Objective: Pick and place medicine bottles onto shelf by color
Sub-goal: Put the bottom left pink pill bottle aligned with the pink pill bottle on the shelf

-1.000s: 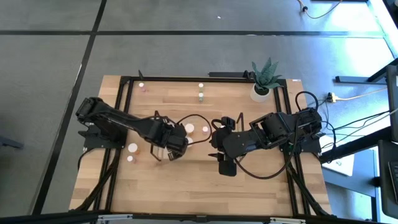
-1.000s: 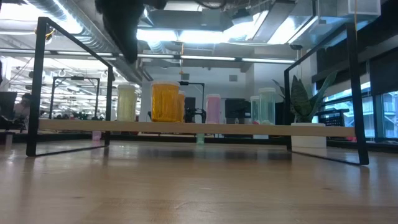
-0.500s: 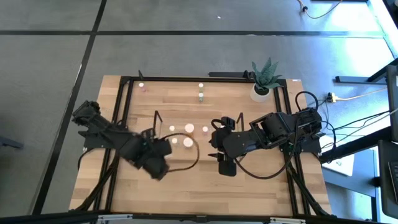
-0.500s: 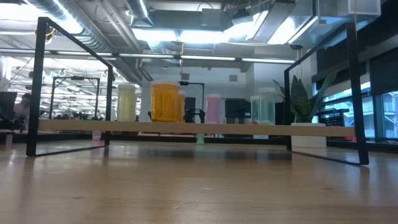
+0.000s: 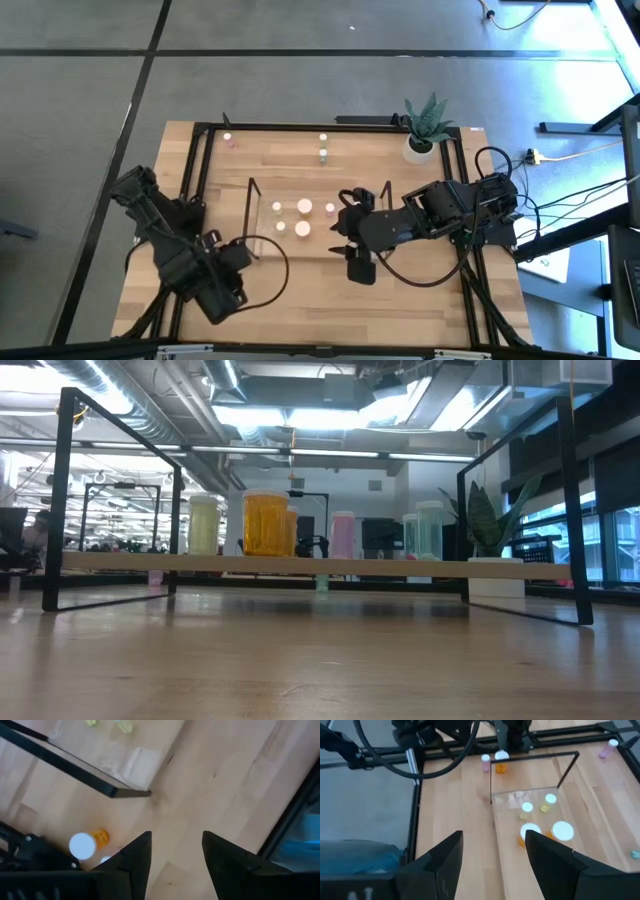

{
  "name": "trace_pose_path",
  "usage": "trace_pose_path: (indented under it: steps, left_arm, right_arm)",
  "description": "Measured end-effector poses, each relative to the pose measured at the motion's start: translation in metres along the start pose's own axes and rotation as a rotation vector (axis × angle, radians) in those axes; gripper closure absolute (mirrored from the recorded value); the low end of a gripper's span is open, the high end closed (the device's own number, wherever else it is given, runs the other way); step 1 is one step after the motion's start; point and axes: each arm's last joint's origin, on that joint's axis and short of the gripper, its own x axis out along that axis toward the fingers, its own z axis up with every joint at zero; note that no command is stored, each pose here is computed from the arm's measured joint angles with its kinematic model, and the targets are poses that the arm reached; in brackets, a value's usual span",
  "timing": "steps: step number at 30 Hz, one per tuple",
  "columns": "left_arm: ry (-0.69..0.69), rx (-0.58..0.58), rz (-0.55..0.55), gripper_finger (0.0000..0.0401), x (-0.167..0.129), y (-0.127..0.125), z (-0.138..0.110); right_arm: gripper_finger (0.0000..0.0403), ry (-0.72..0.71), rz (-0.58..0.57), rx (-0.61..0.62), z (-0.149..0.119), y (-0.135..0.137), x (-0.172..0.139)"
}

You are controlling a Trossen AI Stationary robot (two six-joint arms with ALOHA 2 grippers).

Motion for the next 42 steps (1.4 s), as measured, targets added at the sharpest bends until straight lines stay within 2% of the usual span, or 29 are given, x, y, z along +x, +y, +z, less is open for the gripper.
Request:
trace_pose_path:
  steps: [5, 7, 12, 15, 20, 26, 30, 37, 42]
  left_arm:
    - [-0.005, -0.002, -0.032, 0.0234, -0.009, 0.004, -0.007]
    - [-0.021, -0.015, -0.054, 0.0234, -0.015, 0.010, -0.007]
    - [-0.096, -0.074, -0.113, 0.0234, -0.033, 0.034, -0.004]
    - [-0.103, -0.141, -0.116, 0.0234, -0.033, 0.053, -0.004]
    - [-0.019, -0.275, -0.072, 0.0233, -0.014, 0.084, -0.014]
    - [0.182, -0.543, 0.043, 0.0235, 0.018, 0.100, -0.034]
    - [0.227, -0.553, 0.067, 0.0235, 0.034, 0.096, -0.040]
    - [0.235, -0.538, -0.001, 0.0235, 0.060, 0.084, -0.049]
    - [0.232, -0.567, 0.049, 0.0235, 0.074, 0.087, -0.056]
  right_arm:
    - [0.0186, 0.020, 0.072, -0.002, 0.000, 0.002, 0.000]
    - [0.0186, 0.031, 0.102, -0.039, 0.000, 0.003, -0.001]
    - [0.0186, 0.014, 0.111, -0.120, 0.001, -0.001, -0.016]
    - [0.0186, -0.019, 0.091, -0.149, 0.003, -0.005, -0.028]
    - [0.0186, -0.071, 0.074, -0.214, 0.004, -0.013, -0.049]
    - [0.0186, -0.049, 0.074, -0.260, 0.002, -0.014, -0.052]
    - [0.0186, -0.052, 0.074, -0.322, 0.002, -0.014, -0.052]
    - [0.0186, -0.052, 0.073, -0.348, 0.002, -0.014, -0.051]
    - [0.0186, -0.052, 0.074, -0.348, 0.002, -0.014, -0.051]
